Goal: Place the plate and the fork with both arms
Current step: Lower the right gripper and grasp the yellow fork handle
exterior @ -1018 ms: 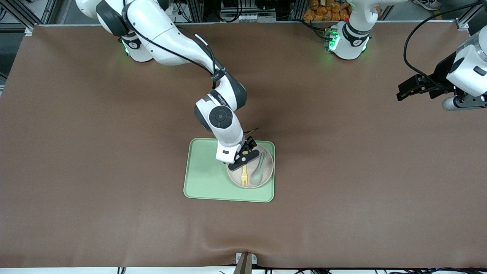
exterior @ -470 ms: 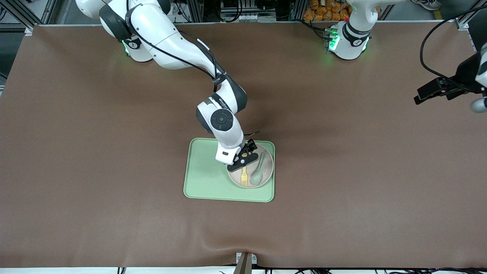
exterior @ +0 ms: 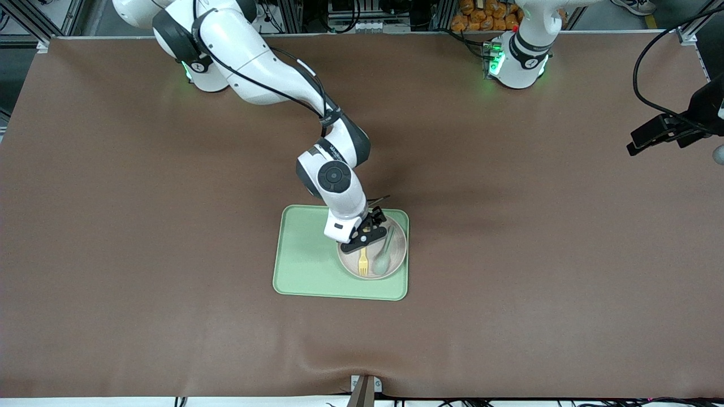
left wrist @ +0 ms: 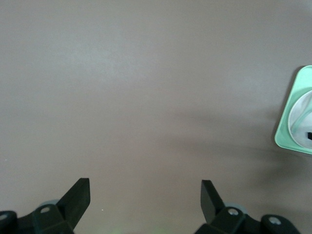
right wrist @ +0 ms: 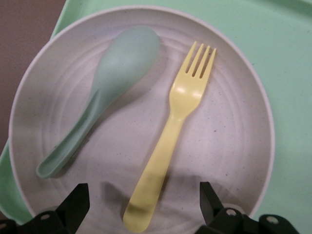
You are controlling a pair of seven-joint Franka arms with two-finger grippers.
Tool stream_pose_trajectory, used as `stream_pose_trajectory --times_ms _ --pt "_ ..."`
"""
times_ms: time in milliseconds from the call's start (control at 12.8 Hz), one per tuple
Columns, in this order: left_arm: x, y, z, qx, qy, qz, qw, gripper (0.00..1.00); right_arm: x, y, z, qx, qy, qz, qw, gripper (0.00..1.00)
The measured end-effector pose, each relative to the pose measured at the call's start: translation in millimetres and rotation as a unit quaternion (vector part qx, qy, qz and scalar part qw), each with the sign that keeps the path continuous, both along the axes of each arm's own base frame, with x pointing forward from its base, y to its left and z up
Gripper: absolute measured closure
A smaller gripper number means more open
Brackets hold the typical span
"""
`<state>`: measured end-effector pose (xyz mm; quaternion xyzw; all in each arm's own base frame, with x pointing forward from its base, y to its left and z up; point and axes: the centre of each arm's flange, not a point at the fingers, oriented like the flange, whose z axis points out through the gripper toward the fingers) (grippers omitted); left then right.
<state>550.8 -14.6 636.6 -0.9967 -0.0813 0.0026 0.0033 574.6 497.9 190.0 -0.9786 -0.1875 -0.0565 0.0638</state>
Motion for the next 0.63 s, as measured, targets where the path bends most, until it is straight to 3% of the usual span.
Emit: stream_pose_trajectory --times_ms 78,157,548,626 --pt "-0.2 -0.4 -0.2 0.003 0.001 -0.001 1.0 0.0 -0.3 0.3 -0.7 0.0 0.0 0.0 1.0 0.0" --pt "-0.7 -1.0 -0.5 0.003 0.003 -0.001 1.0 0.0 -0.3 0.3 -1.1 0.0 0.0 0.0 1.0 0.09" --pt "-2.4 -9.4 -1.6 0.004 0.009 -0.009 1.0 0.0 1.1 0.5 0.4 0.001 -0.002 0.0 1.0 0.7" --pt "-2.6 -8.9 -1.8 0.004 0.01 -0.009 1.0 0.0 1.3 0.6 0.8 0.001 -0.002 0.0 1.0 0.77"
